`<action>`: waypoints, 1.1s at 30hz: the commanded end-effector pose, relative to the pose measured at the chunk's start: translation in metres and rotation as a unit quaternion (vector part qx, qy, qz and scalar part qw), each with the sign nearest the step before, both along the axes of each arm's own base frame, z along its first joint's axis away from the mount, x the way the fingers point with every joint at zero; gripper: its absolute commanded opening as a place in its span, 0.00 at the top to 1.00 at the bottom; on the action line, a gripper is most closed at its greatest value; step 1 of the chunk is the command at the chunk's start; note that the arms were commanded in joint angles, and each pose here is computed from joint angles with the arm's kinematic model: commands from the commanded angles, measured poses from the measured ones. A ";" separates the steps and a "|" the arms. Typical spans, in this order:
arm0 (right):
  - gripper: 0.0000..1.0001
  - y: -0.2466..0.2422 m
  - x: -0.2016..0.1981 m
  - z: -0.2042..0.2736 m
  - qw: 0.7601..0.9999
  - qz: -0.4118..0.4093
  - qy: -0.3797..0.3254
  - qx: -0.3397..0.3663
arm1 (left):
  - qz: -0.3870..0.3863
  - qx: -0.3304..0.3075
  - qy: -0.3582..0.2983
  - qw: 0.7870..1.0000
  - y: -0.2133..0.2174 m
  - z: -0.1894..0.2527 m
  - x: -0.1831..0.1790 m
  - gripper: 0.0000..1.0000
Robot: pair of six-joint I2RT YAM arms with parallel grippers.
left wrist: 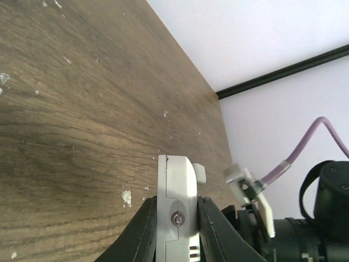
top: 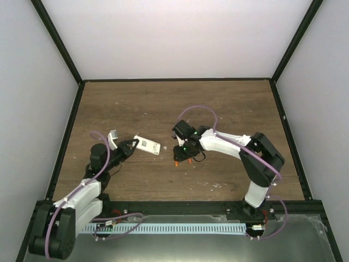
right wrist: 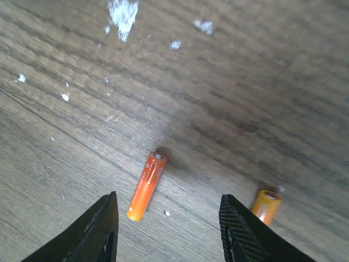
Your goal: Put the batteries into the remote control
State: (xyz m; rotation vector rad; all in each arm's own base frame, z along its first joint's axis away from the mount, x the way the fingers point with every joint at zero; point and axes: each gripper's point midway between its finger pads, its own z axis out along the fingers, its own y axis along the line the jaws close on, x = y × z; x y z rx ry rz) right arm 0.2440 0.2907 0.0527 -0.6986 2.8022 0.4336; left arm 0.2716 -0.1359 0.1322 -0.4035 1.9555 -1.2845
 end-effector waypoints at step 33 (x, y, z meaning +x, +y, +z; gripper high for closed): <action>0.82 0.027 -0.010 -0.027 0.998 0.014 0.055 -0.031 | 0.051 -0.009 0.044 0.998 0.014 -0.008 -0.016 1.00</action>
